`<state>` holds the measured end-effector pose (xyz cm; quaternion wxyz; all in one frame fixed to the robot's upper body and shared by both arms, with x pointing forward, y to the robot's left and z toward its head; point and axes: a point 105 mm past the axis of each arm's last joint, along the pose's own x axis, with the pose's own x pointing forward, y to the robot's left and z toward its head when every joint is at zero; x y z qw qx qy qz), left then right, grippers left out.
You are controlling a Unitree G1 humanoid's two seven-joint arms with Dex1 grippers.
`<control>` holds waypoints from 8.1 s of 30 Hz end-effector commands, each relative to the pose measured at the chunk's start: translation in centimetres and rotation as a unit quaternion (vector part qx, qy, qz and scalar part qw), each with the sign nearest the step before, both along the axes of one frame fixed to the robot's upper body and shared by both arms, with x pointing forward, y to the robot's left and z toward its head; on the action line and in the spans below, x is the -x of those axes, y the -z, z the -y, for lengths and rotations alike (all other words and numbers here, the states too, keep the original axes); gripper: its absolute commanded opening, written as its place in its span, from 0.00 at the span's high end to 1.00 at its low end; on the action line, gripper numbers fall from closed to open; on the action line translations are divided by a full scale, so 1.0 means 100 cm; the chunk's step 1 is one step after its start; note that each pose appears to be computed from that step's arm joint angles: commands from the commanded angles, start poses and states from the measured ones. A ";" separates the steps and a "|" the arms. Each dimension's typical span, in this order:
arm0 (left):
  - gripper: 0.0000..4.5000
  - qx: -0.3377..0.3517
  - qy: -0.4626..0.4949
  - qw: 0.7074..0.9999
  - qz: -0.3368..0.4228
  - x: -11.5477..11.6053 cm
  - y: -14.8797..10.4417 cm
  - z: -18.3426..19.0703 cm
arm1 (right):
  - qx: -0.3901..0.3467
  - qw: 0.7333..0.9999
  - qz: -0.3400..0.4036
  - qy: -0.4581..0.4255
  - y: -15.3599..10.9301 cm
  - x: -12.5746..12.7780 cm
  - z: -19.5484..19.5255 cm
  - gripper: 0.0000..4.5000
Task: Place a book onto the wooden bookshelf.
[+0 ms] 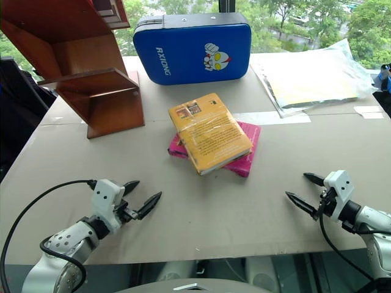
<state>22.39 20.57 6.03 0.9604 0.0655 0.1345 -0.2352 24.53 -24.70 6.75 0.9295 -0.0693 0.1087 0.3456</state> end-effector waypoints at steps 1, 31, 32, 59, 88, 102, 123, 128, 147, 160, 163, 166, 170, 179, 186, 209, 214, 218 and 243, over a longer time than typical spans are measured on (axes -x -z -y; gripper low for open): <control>0.01 0.003 0.008 1.000 -0.022 0.008 0.009 0.006 | 0.013 0.999 0.033 -0.001 -0.016 0.001 0.009 0.00; 0.01 -0.014 0.114 0.992 0.058 -0.019 -0.063 -0.011 | 0.064 0.990 0.106 0.068 -0.073 -0.084 -0.013 0.00; 0.01 -0.027 0.130 0.990 0.057 -0.019 -0.068 -0.012 | 0.063 0.990 0.107 0.071 -0.079 -0.097 -0.020 0.00; 0.00 -0.043 0.196 0.978 0.060 -0.018 -0.124 -0.029 | 0.041 0.988 0.114 -0.095 -0.109 -0.200 -0.207 0.99; 0.00 0.254 0.098 0.961 -0.055 0.000 -0.066 -0.003 | 0.017 0.978 0.164 -0.130 -0.145 -0.151 -0.166 0.73; 0.00 0.501 0.006 0.842 -0.200 -0.031 -0.020 0.049 | 0.027 0.968 0.099 -0.227 -0.148 -0.005 -0.104 0.01; 0.93 0.544 0.076 0.813 -0.194 -0.066 -0.057 0.070 | -0.003 0.982 0.077 -0.172 -0.157 0.026 -0.086 0.00; 0.94 0.433 0.130 0.888 -0.082 -0.057 -0.107 0.077 | -0.068 0.980 0.114 -0.150 -0.176 0.012 -0.082 0.00; 0.94 -0.610 0.035 0.710 0.351 -0.088 -0.298 -0.012 | -0.238 0.932 0.195 -0.193 -0.224 -0.050 -0.100 0.00; 0.94 -0.700 -0.040 0.675 0.230 -0.095 -0.297 -0.089 | -0.237 0.923 0.204 -0.226 -0.233 -0.056 -0.118 0.00; 0.94 -0.699 -0.036 0.681 0.214 -0.098 -0.291 -0.095 | -0.222 0.929 0.212 -0.209 -0.236 -0.060 -0.118 0.00; 0.94 -0.701 -0.034 0.687 0.191 -0.102 -0.285 -0.103 | -0.206 0.933 0.227 -0.189 -0.239 -0.063 -0.118 0.00; 0.94 -0.700 -0.030 0.695 0.163 -0.104 -0.280 -0.109 | -0.206 0.933 0.228 -0.189 -0.240 -0.060 -0.119 0.00; 0.76 -0.700 -0.036 0.703 0.120 -0.105 -0.279 -0.121 | -0.203 0.934 0.228 -0.188 -0.240 -0.060 -0.119 0.00; 0.13 -0.695 -0.035 0.707 0.127 -0.105 -0.284 -0.115 | -0.202 0.935 0.227 -0.181 -0.239 -0.060 -0.117 0.00; 0.01 -0.100 0.111 0.979 0.137 -0.058 -0.168 0.033 | 0.008 0.988 0.152 -0.038 -0.098 -0.058 -0.035 0.00; 0.01 0.025 0.044 0.968 0.247 -0.092 -0.180 0.052 | -0.002 0.987 0.163 -0.011 -0.091 -0.062 -0.034 0.00; 0.01 0.101 0.002 0.942 0.319 -0.126 -0.188 0.076 | -0.029 0.982 0.186 -0.011 -0.102 -0.063 -0.042 0.00; 0.01 -0.036 -0.281 0.891 0.355 -0.254 -0.209 0.086 | -0.247 0.929 0.237 -0.142 -0.225 -0.027 -0.100 0.00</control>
